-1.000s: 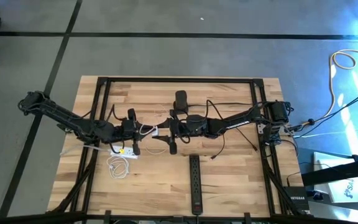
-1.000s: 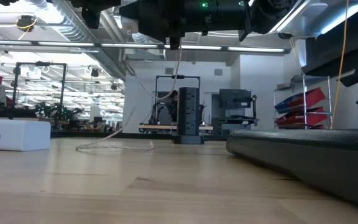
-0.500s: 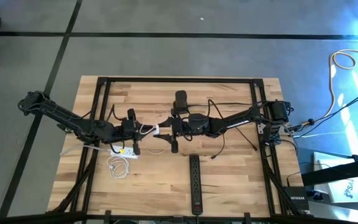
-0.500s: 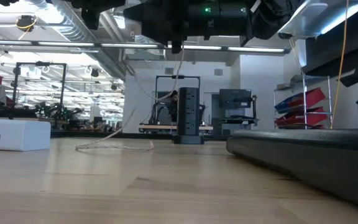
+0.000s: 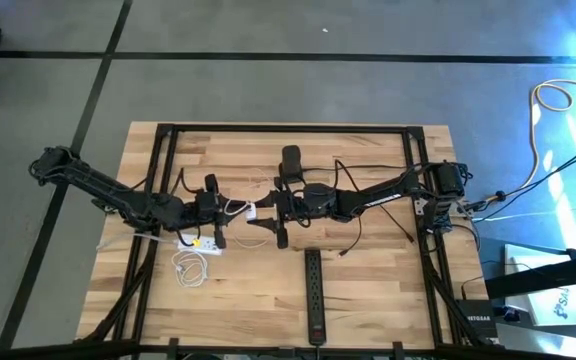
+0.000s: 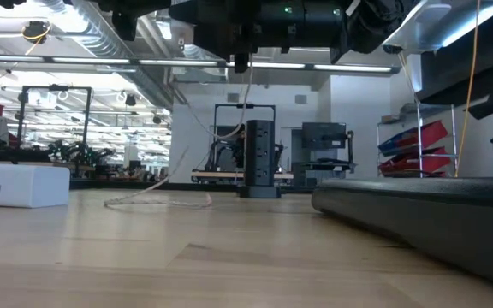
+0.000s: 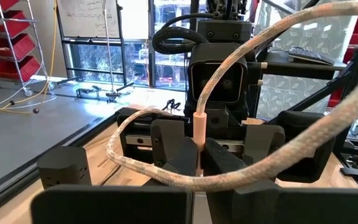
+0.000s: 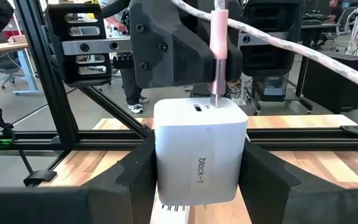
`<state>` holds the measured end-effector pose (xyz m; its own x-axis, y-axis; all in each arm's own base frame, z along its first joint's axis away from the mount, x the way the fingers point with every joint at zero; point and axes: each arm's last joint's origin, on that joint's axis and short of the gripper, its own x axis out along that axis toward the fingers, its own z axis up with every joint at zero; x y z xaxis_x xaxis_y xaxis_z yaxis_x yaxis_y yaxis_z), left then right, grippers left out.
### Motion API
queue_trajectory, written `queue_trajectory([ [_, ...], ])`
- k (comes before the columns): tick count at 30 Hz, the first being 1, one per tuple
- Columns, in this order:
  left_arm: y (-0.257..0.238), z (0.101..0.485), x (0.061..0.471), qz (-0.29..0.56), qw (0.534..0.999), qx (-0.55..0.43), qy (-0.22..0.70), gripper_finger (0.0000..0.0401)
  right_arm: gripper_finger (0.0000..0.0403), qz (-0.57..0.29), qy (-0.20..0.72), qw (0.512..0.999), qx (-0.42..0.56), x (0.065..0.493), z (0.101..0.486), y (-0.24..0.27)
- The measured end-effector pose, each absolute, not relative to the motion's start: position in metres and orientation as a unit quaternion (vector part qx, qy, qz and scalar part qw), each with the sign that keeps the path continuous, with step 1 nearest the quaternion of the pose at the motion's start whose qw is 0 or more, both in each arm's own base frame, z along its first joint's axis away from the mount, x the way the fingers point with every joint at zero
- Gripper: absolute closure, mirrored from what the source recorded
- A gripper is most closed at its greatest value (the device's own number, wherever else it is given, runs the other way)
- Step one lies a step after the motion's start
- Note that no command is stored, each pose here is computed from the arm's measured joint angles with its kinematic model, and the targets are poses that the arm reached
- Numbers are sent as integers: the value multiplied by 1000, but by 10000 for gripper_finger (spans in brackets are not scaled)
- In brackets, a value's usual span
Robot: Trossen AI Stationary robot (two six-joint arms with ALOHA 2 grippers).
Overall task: Insert USB
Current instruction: Insert the pink USB cable into the white USB adapter
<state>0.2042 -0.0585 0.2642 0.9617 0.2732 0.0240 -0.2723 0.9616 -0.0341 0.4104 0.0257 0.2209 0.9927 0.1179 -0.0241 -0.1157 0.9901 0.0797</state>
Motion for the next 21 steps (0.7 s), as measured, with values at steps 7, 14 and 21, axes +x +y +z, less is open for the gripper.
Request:
queue_trajectory([
  [7, -58, 266, 204, 138, 990, -13, -21, 401, 235, 51, 9, 998, 39, 412, 224, 25],
  [14, -58, 266, 204, 138, 990, -12, -20, 401, 235, 43, 12, 998, 36, 412, 223, 22],
  [21, -58, 265, 204, 138, 990, -11, -19, 401, 235, 38, 13, 999, 35, 413, 223, 21],
])
